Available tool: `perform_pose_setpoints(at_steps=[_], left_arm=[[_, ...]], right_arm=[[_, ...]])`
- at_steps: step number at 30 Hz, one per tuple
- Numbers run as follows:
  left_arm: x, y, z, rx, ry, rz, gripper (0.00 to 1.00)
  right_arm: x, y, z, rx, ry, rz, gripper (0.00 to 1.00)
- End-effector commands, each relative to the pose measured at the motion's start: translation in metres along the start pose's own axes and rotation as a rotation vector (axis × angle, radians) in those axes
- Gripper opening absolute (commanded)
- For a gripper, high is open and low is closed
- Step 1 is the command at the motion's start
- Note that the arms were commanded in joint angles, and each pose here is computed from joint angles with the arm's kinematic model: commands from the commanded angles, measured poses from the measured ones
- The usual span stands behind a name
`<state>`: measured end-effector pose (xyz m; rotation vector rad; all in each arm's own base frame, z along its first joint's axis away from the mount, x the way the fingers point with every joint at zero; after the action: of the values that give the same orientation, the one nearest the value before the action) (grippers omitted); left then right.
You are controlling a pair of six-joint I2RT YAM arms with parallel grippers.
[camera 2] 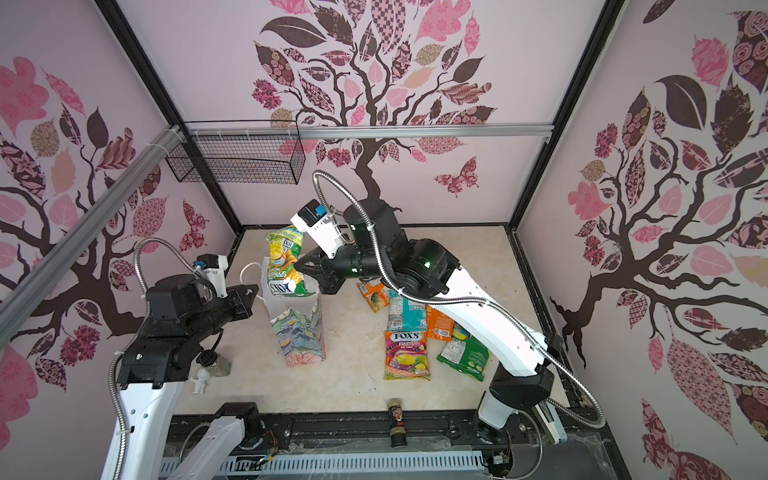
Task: Place the snacks into the paper bag
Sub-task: 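Carry the FOX'S packet over the bag opening with the right gripper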
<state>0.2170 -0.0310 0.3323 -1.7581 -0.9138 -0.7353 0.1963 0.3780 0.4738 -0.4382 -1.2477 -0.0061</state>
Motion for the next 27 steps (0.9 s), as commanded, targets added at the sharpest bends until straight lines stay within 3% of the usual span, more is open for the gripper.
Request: perform_pose_setpoints(at_steps=[1,8,13,27], left_arm=[[-0.001,0.0,0.0,-0.007,0.019,-0.01,0.03],[0.0,0.001,0.0,-0.006,0.02,-0.008,0.03],[-0.002,0.001,0.0,-0.004,0.021,-0.004,0.0],[-0.002,-0.001,0.0,0.0,0.024,-0.005,0.0]], right_arm=[[0.011,0.006,-0.007,-0.091,-0.051,-0.022,0.0],[-0.002,0.028,-0.019,-0.204,-0.05,0.023,0.0],[-0.007,0.034,-0.02,-0.355,-0.065,0.01,0.0],[-0.026,0.065,-0.033,-0.443,-0.074,0.027,0.0]])
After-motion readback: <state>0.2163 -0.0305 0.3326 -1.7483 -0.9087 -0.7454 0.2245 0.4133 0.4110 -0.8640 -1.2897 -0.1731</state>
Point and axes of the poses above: each gripper's point midway between its finger pads, its own y axis out along the fingers, its own z axis along the line the jaws close on, x = y × z, the point moved 4 cm from there along -y, back along the fingers, and after that the axes turned 1 degree about y, right-handed, at the moved point
